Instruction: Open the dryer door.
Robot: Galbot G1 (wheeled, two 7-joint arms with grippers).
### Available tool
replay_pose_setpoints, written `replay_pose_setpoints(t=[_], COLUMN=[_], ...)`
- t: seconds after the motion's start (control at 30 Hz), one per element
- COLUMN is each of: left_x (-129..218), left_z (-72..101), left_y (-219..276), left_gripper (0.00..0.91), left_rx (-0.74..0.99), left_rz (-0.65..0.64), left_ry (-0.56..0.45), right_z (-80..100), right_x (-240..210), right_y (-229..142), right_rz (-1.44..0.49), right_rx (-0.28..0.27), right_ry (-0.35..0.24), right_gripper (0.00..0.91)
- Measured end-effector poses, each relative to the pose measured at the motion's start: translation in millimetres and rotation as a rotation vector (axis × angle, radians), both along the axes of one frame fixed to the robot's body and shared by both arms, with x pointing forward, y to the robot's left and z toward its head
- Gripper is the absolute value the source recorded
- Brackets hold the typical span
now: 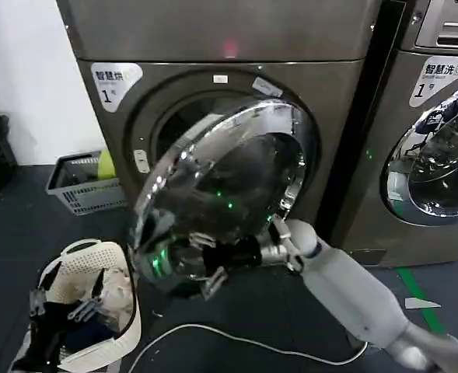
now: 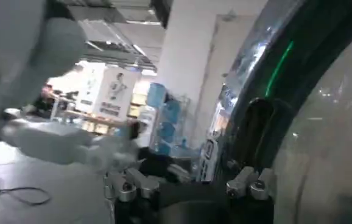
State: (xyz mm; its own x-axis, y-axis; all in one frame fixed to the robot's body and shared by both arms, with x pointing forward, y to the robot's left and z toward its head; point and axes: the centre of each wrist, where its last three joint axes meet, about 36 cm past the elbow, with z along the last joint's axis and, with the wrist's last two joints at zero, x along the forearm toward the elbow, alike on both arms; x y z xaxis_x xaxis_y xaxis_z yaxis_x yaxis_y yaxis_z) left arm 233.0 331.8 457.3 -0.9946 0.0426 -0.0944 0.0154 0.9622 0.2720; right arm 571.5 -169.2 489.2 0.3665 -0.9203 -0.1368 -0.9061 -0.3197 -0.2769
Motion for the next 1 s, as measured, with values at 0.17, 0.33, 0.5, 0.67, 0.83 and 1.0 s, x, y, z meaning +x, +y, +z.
replay_pose_setpoints(t=[0.17, 0.33, 0.5, 0.67, 0.83, 1.0], left_x=[8.5, 21.7, 40.5, 66.0, 94.1, 117.7], left_z=[-0.8, -1.9, -1.6, -4.0, -6.1, -10.7], left_y=[7.5, 7.6, 3.5, -2.0, -13.5, -28.5], left_gripper=[0.907, 0.907, 0.907, 0.907, 0.907, 0.907], left_rx=[0.003, -0.001, 0.007, 0.022, 0.043, 0.058], left_rz=[0.0, -0.025, -0.077, -0.15, -0.248, -0.353], left_ry=[-0.009, -0.016, -0.034, -0.039, -0.051, -0.055], right_z=[6.1, 10.9, 9.0, 0.8, -3.2, -6.1], right_x=[-14.3, -27.3, -56.7, -112.3, -187.5, -273.1], right_y=[-32.7, -81.9, -146.6, -207.4, -260.2, -296.6], right_rz=[-0.035, -0.132, -0.271, -0.464, -0.768, -1.189], right_rx=[0.001, -0.002, -0.001, 0.056, 0.14, 0.151], right_ry=[-0.019, -0.027, -0.017, -0.041, -0.108, -0.179], right_gripper=[0.907, 0.907, 0.907, 0.907, 0.907, 0.907])
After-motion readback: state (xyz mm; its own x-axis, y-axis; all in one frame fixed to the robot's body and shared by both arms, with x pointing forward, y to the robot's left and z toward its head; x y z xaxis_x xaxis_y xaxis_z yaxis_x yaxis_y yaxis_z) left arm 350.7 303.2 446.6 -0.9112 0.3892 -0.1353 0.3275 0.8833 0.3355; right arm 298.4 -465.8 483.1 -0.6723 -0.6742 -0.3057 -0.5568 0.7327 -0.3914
